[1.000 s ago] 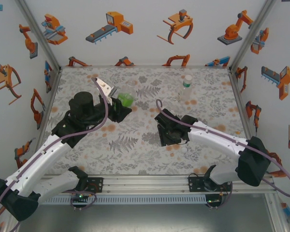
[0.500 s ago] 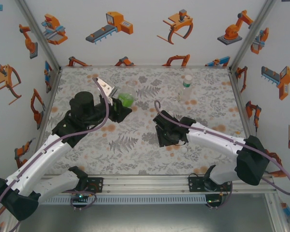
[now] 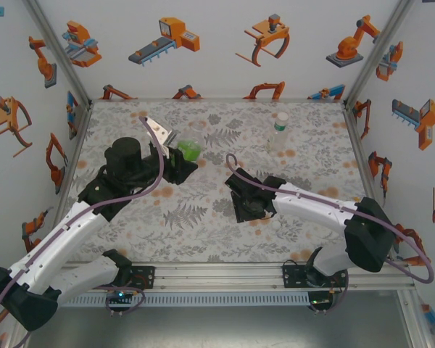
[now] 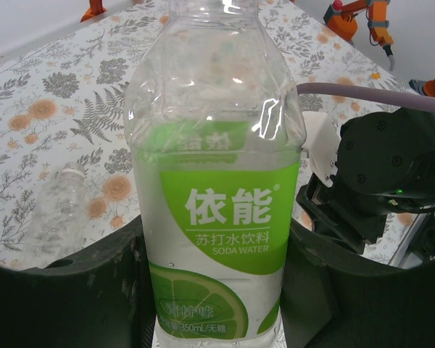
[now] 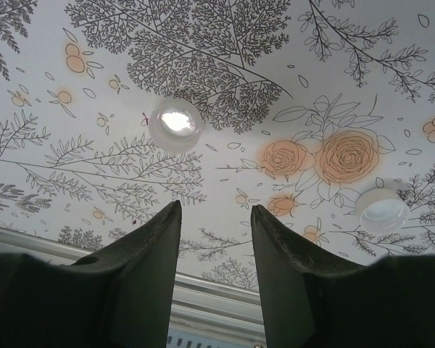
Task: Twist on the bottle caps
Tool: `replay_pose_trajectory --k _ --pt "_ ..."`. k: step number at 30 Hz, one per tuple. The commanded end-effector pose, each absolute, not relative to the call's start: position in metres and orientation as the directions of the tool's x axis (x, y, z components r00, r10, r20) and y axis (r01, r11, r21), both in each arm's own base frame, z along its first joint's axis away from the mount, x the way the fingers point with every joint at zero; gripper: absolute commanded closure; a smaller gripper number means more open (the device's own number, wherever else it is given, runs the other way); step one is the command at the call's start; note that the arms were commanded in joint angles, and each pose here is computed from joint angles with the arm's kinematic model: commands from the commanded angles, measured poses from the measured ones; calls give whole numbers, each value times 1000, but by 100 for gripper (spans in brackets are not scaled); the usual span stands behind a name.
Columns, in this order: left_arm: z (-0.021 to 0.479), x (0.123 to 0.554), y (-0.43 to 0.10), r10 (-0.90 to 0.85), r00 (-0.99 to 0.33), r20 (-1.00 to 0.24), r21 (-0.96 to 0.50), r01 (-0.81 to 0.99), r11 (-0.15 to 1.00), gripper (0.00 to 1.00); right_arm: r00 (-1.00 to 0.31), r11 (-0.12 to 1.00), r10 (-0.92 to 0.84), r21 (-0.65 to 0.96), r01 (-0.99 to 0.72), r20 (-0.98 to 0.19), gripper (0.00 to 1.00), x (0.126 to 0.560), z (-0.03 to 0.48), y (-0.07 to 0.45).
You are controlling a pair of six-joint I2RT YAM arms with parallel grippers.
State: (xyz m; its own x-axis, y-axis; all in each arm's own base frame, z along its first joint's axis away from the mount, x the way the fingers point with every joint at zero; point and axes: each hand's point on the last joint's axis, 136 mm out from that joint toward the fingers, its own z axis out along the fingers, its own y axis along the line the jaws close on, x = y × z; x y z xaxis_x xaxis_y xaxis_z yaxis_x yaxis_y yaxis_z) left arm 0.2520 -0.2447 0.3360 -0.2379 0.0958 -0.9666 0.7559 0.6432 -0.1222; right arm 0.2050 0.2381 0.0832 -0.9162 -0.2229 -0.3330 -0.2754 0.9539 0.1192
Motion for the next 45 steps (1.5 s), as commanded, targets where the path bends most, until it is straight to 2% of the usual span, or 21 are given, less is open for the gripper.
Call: replay_pose_trajectory --k 1,30,45 --pt "350 251 -243 91 -203 -975 -100 764 637 81 -915 958 -210 117 -263 -344 57 205 82 238" --pt "348 252 -240 93 -211 -973 -100 751 653 83 -877 916 -349 79 -394 -331 56 198 73 272" --pt "346 253 -240 95 -215 -972 -101 748 656 83 -851 905 -383 38 -423 -361 56 212 66 284"
